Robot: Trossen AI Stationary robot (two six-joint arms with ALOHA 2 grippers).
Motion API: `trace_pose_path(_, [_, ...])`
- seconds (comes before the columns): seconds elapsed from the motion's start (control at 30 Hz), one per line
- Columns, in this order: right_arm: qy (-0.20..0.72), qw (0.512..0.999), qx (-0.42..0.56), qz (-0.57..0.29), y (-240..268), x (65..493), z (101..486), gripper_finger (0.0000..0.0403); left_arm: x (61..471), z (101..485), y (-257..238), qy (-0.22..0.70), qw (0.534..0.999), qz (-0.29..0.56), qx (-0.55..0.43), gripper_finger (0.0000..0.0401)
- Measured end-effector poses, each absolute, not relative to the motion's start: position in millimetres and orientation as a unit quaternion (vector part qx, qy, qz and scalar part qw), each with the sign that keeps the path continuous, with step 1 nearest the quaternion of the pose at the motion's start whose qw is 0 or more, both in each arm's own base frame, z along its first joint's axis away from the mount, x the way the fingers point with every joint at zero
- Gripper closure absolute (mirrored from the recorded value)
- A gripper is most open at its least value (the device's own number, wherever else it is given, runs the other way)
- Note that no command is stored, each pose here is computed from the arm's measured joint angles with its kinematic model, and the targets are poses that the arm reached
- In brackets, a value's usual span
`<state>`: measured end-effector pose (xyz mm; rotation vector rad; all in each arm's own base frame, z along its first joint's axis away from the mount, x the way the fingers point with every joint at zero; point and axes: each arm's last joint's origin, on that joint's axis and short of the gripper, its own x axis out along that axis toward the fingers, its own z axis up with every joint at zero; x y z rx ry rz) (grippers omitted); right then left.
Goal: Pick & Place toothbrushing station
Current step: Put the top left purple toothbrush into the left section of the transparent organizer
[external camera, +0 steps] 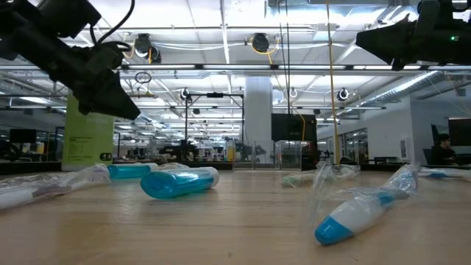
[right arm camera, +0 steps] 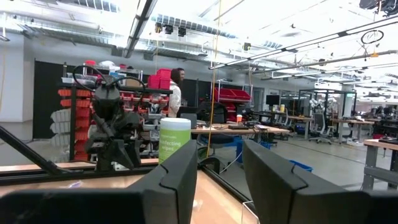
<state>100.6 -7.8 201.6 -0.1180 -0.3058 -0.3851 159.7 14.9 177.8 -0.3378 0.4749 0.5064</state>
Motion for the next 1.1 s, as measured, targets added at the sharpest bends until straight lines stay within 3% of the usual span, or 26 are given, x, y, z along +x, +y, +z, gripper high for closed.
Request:
trace_pose_path(0.67, [-0.151,0.968,-0.058,-0.190,-7.8,100.6,201.5,0.0286,166.0,150.0,28.8,0.301,0.875,0.317,-0.210,0.0275])
trace_pose_path(1.1, [-0.151,0.968,-0.058,-0.190,-7.8,100.6,201.5,0.0288,168.9,133.3,36.0,0.347,0.850,0.342,-0.201,0.0207])
